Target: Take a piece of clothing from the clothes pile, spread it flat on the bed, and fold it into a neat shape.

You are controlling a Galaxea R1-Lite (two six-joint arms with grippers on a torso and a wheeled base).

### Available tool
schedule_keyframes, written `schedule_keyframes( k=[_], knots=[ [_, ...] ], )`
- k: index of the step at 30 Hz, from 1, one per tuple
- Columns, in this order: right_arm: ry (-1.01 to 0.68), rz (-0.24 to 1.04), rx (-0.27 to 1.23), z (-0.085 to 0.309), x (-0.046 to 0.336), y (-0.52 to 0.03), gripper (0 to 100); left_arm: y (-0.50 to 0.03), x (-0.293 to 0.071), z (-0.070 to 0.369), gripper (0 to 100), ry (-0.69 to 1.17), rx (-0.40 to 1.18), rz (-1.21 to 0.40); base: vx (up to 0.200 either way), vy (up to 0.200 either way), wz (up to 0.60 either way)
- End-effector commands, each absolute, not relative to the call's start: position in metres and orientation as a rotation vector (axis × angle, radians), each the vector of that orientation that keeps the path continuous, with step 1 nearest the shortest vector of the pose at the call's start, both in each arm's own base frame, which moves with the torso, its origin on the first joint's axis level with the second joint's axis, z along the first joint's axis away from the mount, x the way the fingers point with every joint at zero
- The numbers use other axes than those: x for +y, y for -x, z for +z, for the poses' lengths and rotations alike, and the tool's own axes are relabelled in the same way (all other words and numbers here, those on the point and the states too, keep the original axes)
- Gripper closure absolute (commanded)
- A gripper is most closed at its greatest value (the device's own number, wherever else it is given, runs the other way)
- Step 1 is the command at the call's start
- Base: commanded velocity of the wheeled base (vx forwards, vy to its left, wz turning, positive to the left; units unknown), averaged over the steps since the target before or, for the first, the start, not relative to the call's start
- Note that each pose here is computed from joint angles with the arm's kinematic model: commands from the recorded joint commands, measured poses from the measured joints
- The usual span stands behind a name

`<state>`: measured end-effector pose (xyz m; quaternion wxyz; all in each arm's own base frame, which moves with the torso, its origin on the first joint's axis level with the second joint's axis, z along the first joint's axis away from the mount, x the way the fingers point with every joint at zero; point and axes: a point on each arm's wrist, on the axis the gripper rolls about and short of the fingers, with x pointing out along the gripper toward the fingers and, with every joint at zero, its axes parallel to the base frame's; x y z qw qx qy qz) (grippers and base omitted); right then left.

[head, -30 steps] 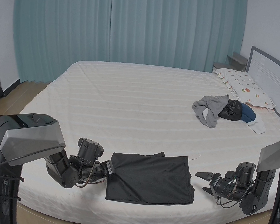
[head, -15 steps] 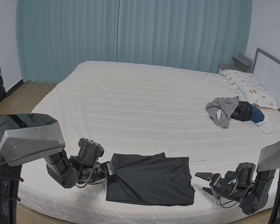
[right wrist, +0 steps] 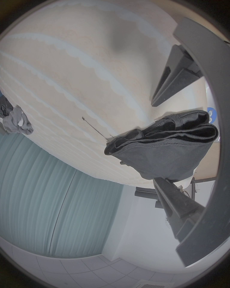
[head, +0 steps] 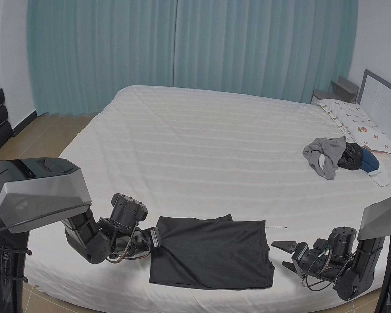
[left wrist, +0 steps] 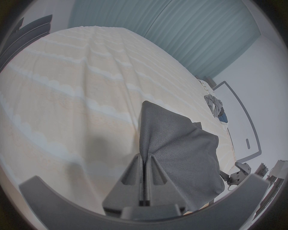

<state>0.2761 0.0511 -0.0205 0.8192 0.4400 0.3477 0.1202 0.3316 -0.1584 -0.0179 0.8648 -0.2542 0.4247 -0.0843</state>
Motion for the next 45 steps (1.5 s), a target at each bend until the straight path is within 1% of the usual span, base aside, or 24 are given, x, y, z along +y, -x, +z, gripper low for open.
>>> schedule_keyframes(
  k=[1,14,18,19,31,34,37,39,43,45],
  knots=[
    [-0.937,0.256,0.741,-0.021,0.051,-0.276,0,-0.330,-0.161,-0.019,100,0.528,0.897,-0.183,0.000,0.000,0.00],
    [-0.937,0.256,0.741,-0.021,0.051,-0.276,0,-0.325,-0.167,-0.020,100,0.542,0.910,-0.189,0.000,0.000,0.00],
    [-0.937,0.256,0.741,-0.021,0.051,-0.276,0,-0.326,-0.168,-0.016,100,0.584,0.908,-0.174,0.000,0.000,0.00],
    [-0.937,0.256,0.741,-0.021,0.051,-0.276,0,-0.326,-0.168,-0.016,0,0.584,0.908,-0.174,0.000,0.000,0.00],
    [-0.935,0.254,0.741,-0.020,0.052,-0.276,0,-0.326,-0.169,-0.014,0,0.590,0.902,-0.176,0.000,0.000,0.00],
    [-0.929,0.258,0.741,-0.020,0.055,-0.275,0,-0.330,-0.164,-0.006,0,0.608,0.873,-0.174,0.000,0.000,0.00],
    [-0.912,0.268,0.737,-0.018,0.063,-0.274,0,-0.334,-0.158,0.010,0,0.651,0.827,-0.168,0.000,0.000,0.00],
    [-0.888,0.269,0.717,-0.012,0.071,-0.272,0,-0.328,-0.154,0.027,0,0.660,0.794,-0.165,0.000,0.000,0.00],
    [-0.856,0.263,0.670,0.000,0.074,-0.267,0,-0.302,-0.134,0.064,0,0.666,0.698,-0.122,0.000,0.000,0.00],
    [-0.841,0.217,0.619,0.009,0.071,-0.263,0,-0.283,-0.125,0.088,0,0.679,0.656,-0.140,0.000,0.000,0.00]
  ],
)
